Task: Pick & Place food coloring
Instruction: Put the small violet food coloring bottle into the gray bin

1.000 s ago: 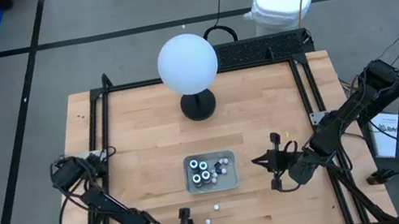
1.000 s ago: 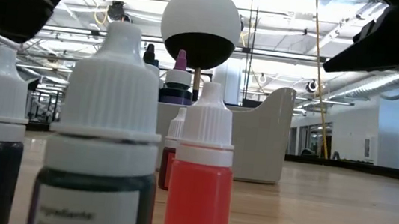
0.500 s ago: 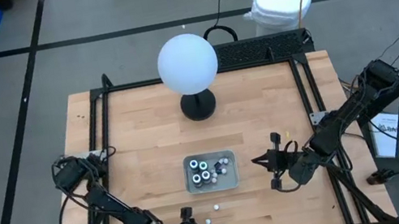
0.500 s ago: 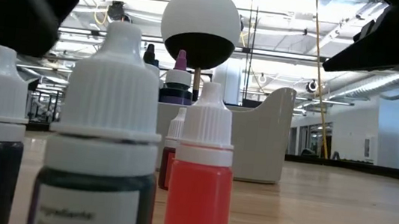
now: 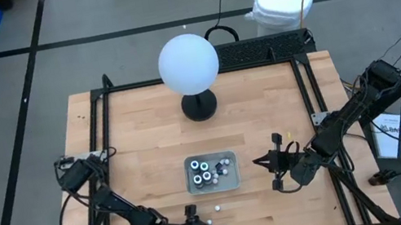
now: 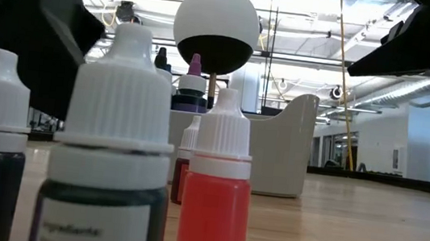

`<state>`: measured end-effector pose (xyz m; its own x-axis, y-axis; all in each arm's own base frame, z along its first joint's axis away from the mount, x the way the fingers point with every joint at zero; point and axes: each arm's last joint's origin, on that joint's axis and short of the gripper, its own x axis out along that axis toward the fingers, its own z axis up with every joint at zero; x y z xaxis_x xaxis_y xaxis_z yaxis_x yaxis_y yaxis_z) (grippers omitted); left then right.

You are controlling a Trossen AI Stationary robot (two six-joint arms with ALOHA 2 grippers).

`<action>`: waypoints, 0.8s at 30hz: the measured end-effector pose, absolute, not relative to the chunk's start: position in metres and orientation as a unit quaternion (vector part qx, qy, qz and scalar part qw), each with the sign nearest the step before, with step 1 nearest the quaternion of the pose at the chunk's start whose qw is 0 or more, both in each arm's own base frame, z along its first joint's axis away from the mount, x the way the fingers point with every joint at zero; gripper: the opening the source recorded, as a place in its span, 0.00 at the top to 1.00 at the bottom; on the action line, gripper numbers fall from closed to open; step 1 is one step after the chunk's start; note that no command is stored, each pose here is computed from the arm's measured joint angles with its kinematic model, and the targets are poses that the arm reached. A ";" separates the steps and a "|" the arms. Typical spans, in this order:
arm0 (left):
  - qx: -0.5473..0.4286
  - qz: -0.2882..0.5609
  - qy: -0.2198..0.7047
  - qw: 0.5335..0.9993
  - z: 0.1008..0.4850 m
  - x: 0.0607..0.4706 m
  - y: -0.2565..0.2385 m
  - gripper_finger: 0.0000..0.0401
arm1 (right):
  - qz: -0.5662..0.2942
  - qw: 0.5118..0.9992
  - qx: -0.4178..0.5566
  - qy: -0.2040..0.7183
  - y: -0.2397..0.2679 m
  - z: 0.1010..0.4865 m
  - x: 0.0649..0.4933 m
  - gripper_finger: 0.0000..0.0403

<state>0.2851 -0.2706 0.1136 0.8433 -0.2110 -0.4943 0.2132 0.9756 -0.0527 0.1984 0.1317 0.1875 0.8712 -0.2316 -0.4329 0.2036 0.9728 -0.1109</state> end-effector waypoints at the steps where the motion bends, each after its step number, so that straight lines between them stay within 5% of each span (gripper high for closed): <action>1: -0.001 -0.106 0.261 0.959 0.113 0.286 -0.269 0.43 | -0.112 0.967 -0.031 0.228 0.132 0.187 0.198 1.00; 15: -0.015 -0.114 0.283 0.952 0.110 0.288 -0.266 0.43 | -0.113 0.967 -0.031 0.228 0.132 0.187 0.198 1.00; 24: -0.017 -0.122 0.286 0.950 0.110 0.287 -0.266 0.69 | -0.112 0.967 -0.031 0.228 0.132 0.187 0.198 1.00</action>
